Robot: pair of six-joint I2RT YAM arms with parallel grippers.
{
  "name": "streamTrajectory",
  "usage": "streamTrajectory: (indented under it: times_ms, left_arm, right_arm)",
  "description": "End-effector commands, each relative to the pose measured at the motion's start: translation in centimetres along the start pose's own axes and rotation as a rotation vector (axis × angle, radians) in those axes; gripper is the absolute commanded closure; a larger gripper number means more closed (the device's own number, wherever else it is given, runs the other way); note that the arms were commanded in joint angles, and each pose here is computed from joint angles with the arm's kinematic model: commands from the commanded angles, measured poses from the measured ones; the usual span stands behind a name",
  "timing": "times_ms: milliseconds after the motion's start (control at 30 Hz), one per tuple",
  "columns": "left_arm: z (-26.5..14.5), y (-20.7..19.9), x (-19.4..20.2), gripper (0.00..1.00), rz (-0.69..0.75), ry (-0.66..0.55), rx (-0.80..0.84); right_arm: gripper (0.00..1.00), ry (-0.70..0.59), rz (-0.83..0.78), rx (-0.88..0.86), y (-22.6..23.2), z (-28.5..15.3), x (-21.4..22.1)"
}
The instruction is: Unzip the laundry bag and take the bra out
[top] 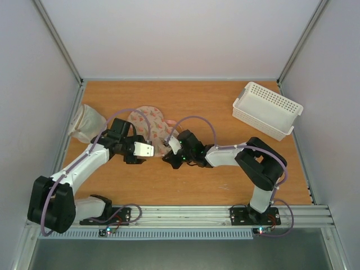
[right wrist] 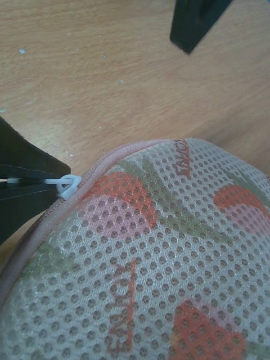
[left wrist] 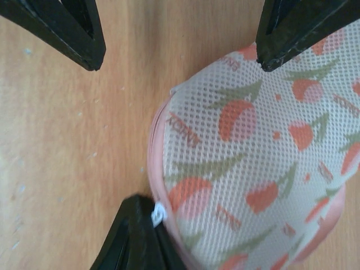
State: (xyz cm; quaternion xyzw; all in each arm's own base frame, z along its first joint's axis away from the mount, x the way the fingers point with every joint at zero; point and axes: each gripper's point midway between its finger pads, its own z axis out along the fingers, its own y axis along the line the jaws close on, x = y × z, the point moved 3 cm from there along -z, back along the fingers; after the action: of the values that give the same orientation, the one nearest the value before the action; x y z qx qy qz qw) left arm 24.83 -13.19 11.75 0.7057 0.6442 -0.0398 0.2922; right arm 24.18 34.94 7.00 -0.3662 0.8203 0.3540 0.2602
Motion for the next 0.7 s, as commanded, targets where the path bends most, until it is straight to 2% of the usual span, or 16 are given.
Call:
streamTrajectory:
  times_ms: [0,100,233,467,667]
  left_arm:
    - [-1.5,-1.0,-2.9,0.27,-0.047,-0.143,0.088]
    - [-0.4,-0.4,-3.5,0.28,-0.040,-0.152,0.049]
    - [1.5,0.7,-4.0,0.43,-0.046,-0.151,-0.056]
    - [2.4,-0.3,-3.7,0.54,0.000,-0.142,-0.035]
    - [2.8,-0.6,-3.3,0.71,0.025,-0.134,-0.046]
  right_arm:
    - [0.99,-0.055,-0.019,-0.032,0.8,0.2,-1.7]
    - [0.99,-0.055,-0.025,-0.038,1.1,0.3,-1.8]
    - [0.99,-0.055,-0.043,-0.049,1.7,0.3,-2.0]
    - [0.99,-0.069,-0.050,-0.064,2.2,-0.1,-2.6]
    - [0.99,-0.076,-0.055,-0.068,2.3,-0.3,-2.8]
